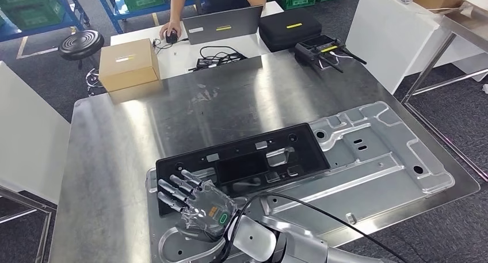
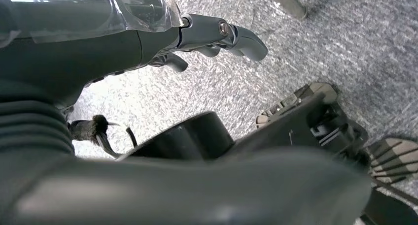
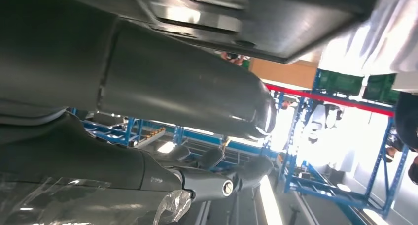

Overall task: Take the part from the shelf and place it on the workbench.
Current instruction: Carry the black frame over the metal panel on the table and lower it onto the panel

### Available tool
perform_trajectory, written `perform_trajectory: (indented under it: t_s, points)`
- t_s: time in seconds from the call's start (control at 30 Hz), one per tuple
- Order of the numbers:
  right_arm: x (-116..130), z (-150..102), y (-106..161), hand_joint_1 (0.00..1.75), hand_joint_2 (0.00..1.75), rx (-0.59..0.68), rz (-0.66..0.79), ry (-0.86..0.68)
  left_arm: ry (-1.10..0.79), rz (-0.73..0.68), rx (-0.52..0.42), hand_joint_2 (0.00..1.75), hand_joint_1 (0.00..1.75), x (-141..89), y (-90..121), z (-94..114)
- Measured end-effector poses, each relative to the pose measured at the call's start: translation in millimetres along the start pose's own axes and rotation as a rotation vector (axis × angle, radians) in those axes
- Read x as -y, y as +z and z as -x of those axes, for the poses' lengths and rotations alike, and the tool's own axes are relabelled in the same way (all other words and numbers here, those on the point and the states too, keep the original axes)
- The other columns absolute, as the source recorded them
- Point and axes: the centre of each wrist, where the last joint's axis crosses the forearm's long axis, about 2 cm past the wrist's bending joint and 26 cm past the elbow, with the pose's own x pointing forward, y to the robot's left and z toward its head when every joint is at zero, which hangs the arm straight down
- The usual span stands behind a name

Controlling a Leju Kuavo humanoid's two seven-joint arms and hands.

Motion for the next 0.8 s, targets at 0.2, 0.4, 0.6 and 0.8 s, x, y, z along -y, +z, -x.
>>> perform_trajectory:
  t_s: [0.2, 0.4, 0.6, 0.8]
  points:
    - [-0.9, 2.6, 0.7, 0.00, 0.00, -0.003, -0.014, 0.007, -0.002, 0.001, 0.001, 0.00, 0.00, -0.1, 0.0, -0.3]
    - [-0.7, 4.7, 0.4, 0.00, 0.00, -0.007, -0.024, 0.008, -0.003, -0.008, 0.008, 0.00, 0.00, -5.1, -0.8, -4.7]
    - [-3.7, 5.6, 3.5, 0.00, 0.00, -0.010, -0.038, 0.008, -0.007, -0.003, 0.010, 0.00, 0.00, -5.0, -0.8, -6.2]
    - [-6.1, 8.0, 6.1, 0.00, 0.00, -0.016, -0.056, 0.008, -0.010, 0.003, 0.010, 0.00, 0.00, -4.4, -0.7, -6.6]
